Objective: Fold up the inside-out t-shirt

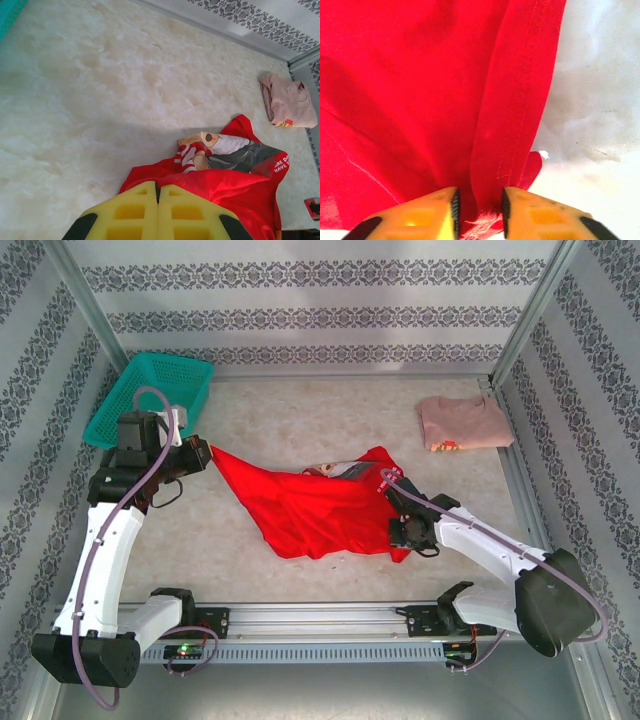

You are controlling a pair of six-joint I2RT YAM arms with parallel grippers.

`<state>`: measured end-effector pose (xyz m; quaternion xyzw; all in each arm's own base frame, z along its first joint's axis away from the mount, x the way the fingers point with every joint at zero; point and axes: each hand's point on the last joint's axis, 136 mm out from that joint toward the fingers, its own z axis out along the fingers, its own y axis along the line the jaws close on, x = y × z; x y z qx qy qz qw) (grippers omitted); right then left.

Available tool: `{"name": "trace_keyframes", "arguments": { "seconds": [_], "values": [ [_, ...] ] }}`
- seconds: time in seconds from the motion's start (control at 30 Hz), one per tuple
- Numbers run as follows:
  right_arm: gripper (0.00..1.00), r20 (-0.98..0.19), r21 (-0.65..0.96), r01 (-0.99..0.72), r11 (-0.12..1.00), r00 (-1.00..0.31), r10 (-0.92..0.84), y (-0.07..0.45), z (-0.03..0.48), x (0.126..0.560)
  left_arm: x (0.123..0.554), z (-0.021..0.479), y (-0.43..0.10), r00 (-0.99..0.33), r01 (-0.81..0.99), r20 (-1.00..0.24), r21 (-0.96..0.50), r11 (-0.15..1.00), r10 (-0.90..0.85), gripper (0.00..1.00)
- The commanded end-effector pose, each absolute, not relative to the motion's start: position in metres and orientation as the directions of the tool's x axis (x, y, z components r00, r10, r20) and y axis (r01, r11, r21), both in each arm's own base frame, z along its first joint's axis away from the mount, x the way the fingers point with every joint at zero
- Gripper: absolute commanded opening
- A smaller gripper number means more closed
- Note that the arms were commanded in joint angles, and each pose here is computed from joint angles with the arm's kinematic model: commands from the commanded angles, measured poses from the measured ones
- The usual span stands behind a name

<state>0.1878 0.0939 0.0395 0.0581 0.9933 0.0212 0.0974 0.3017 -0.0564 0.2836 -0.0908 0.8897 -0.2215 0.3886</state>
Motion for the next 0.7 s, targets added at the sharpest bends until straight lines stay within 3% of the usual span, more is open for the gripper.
{"name": "trace_keyframes", "arguments": {
  "seconds": [0.0,0.13,0.4,0.67],
  "values": [
    [0.23,-0.175,0.023,0.138,0.990,-0.975,0.140,0.082,0.034,0.183,0.305,0.286,-0.055,-0.665,0.016,-0.662,-0.476,0.879,-0.346,0.00],
    [0.19,-0.180,0.038,0.154,0.987,-0.971,0.158,0.081,0.036,0.182,0.304,0.285,-0.055,-0.667,0.014,-0.660,-0.477,0.879,-0.347,0.00],
    [0.36,-0.165,0.087,0.180,0.980,-0.967,0.192,0.089,0.036,0.177,0.304,0.285,-0.056,-0.666,0.015,-0.659,-0.480,0.877,-0.349,0.00],
    [0.36,-0.144,0.075,0.202,0.976,-0.967,0.211,0.090,0.027,0.170,0.304,0.284,-0.056,-0.668,0.015,-0.658,-0.480,0.877,-0.348,0.00]
  ]
}}
